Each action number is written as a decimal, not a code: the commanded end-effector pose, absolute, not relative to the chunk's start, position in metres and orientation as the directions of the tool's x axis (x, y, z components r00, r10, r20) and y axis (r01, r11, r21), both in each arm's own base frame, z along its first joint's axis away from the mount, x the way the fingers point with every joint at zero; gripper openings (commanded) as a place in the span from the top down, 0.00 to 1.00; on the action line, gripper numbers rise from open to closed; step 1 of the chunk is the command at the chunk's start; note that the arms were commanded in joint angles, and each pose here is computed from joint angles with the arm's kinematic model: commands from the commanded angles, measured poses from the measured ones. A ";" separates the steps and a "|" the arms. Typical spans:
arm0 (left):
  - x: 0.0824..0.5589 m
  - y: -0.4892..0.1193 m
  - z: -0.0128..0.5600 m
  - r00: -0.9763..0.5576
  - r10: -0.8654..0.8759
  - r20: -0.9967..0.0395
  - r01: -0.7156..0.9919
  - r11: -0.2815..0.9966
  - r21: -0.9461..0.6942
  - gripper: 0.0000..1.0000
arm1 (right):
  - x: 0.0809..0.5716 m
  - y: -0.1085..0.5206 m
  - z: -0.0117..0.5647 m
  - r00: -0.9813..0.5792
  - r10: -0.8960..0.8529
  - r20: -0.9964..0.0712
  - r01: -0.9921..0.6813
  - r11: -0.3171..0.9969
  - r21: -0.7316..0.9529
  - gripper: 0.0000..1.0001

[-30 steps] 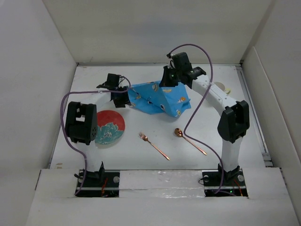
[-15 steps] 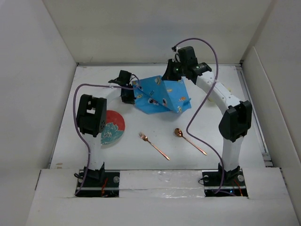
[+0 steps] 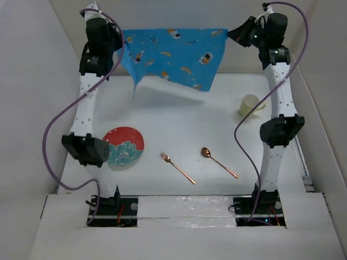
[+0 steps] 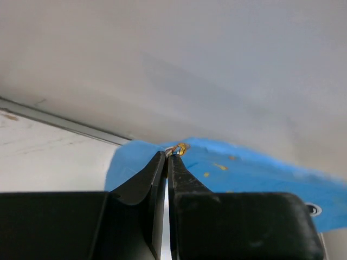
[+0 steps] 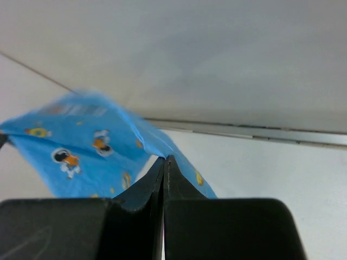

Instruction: Set the dinner table for one person

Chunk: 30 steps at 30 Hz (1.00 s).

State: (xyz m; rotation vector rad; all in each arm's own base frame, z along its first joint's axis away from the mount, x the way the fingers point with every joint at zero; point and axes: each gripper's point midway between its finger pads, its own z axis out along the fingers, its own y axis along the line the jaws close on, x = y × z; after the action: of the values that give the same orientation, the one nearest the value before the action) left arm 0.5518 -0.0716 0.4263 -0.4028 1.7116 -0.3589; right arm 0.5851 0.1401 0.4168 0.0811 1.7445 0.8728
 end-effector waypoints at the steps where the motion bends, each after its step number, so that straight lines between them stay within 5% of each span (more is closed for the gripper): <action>1: 0.510 -0.056 0.470 -0.008 -0.474 -0.881 -0.109 0.876 -0.470 1.00 | 0.538 0.149 0.520 -0.200 0.481 -0.854 -0.619 0.613 0.491 1.00; 6: 0.479 -0.036 0.414 0.026 -0.420 -0.907 -0.189 0.889 -0.417 1.00 | 0.513 0.153 0.489 -0.198 0.331 -0.923 -0.644 0.666 0.377 1.00; 10: 0.457 -0.033 0.257 -0.236 -0.402 -0.884 -0.286 0.899 -0.333 1.00 | 0.503 0.143 0.307 -0.485 0.311 -0.817 -0.438 0.722 0.535 1.00; 16: 0.438 -0.050 0.160 -0.450 -0.432 -0.781 -0.300 0.897 -0.323 1.00 | 0.473 0.131 0.202 -0.625 0.334 -0.706 -0.239 0.779 0.580 1.00; 21: 0.405 -0.078 0.111 -0.604 -0.408 -0.685 -0.270 0.913 -0.306 1.00 | 0.445 0.104 0.126 -0.738 0.309 -0.600 -0.031 0.872 0.489 1.00; 30: 0.398 -0.085 0.098 -0.690 -0.353 -0.632 -0.226 0.935 -0.274 0.88 | 0.421 0.073 0.103 -0.760 0.346 -0.551 0.093 0.895 0.436 1.00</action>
State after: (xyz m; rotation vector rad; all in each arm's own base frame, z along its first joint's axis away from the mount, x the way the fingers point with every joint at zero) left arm 0.3933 -0.0796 0.0851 -0.4480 2.3545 -0.1929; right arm 0.4277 0.0899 0.0980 0.2945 2.4115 0.6095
